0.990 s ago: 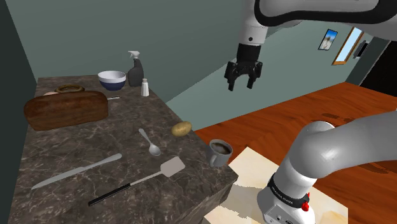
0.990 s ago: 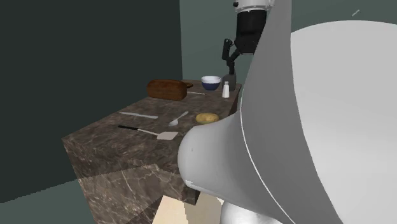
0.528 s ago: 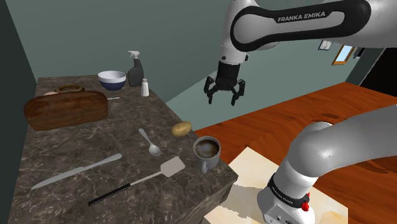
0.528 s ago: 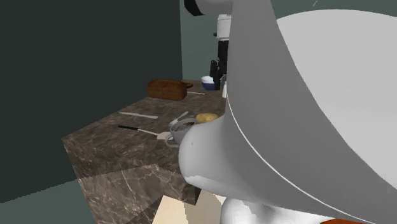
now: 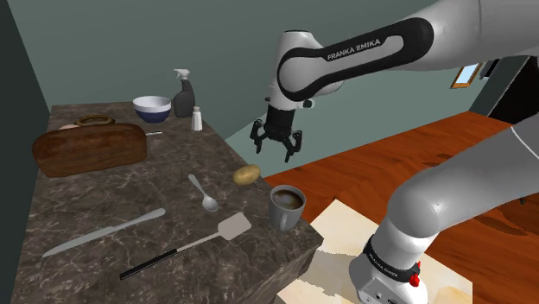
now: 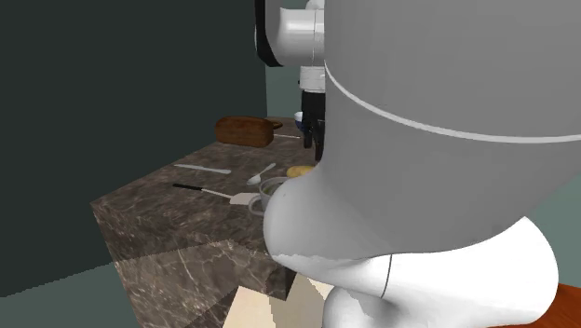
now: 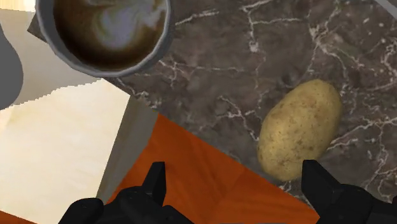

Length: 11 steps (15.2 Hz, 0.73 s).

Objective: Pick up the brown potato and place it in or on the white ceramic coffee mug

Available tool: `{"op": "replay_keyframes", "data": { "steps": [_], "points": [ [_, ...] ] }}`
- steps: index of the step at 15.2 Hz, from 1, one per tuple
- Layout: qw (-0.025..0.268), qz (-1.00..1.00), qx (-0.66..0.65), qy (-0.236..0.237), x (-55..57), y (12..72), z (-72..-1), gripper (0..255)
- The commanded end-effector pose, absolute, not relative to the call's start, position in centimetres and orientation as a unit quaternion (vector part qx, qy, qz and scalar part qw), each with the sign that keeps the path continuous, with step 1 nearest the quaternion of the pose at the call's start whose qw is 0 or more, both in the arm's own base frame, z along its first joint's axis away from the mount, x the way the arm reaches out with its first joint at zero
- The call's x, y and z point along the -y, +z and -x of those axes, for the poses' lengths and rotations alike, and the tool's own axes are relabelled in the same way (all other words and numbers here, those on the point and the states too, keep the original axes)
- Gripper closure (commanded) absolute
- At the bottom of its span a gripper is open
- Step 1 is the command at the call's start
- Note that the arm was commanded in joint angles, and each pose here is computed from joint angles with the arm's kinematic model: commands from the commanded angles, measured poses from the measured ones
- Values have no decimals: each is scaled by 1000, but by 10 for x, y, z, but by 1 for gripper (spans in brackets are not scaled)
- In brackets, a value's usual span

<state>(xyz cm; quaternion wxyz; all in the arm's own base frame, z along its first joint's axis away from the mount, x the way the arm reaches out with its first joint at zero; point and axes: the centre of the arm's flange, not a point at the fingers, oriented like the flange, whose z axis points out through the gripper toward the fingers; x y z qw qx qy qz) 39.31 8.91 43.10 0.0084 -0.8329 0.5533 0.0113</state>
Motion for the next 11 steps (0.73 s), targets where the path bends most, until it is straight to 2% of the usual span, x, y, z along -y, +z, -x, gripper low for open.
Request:
{"op": "replay_keyframes", "data": {
  "steps": [1,6,11],
  "points": [
    [14,800,-600,9,-94,409,-412,0],
    [24,715,-699,2,-101,365,-456,0],
    [24,715,-699,2,-102,339,-456,0]
  ]
}}
